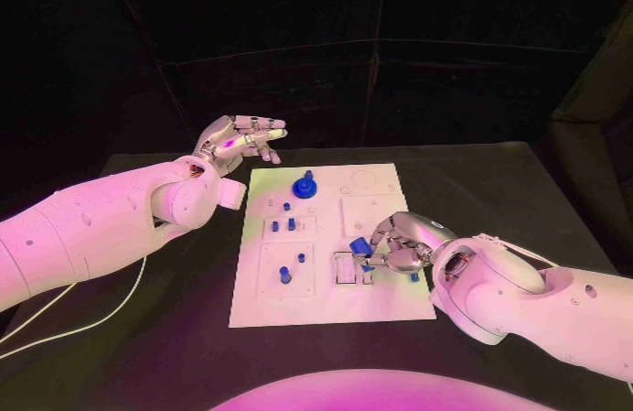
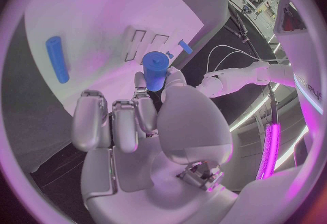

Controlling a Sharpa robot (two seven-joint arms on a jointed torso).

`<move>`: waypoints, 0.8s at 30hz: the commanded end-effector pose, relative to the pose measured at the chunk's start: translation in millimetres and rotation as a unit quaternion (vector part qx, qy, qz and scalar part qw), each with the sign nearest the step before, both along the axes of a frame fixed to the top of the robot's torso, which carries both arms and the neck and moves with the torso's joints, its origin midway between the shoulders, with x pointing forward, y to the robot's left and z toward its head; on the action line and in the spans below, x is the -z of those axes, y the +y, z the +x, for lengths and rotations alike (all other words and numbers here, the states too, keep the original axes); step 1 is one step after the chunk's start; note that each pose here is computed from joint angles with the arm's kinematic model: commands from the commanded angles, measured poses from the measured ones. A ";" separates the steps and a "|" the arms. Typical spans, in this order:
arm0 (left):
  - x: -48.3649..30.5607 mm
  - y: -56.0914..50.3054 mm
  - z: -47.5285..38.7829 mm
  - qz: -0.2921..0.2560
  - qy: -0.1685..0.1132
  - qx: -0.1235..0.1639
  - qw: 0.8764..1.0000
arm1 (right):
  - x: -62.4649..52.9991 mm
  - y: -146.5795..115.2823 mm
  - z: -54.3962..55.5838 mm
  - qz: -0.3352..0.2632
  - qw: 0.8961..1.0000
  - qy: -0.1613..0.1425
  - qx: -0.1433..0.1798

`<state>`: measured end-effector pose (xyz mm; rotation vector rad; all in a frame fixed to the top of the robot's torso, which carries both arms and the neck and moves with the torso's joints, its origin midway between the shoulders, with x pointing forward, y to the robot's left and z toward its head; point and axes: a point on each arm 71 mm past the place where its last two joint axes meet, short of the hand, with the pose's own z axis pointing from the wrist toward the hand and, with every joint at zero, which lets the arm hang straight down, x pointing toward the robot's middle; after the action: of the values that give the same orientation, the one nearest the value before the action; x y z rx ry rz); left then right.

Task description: Assemble the parts on the task board

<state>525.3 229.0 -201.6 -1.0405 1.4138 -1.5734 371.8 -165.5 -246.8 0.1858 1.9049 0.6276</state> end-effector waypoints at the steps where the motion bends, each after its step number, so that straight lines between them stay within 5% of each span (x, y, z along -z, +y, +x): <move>1: -1.5 -2.6 -0.2 -0.003 -0.002 0.007 1.000 | 5.6 5.8 -0.4 -0.012 0.999 0.037 -0.011; 10: -1.4 -3.0 -0.1 -0.003 -0.002 0.008 1.000 | 12.3 14.3 1.8 -0.034 0.997 0.063 -0.012; 24: -1.3 -3.9 0.0 -0.004 -0.002 0.009 1.000 | 12.5 20.5 7.1 -0.033 0.998 0.045 0.004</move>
<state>525.4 226.9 -201.8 -1.0401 1.4179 -1.5778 377.6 -144.3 -260.7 0.1753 2.0237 0.5747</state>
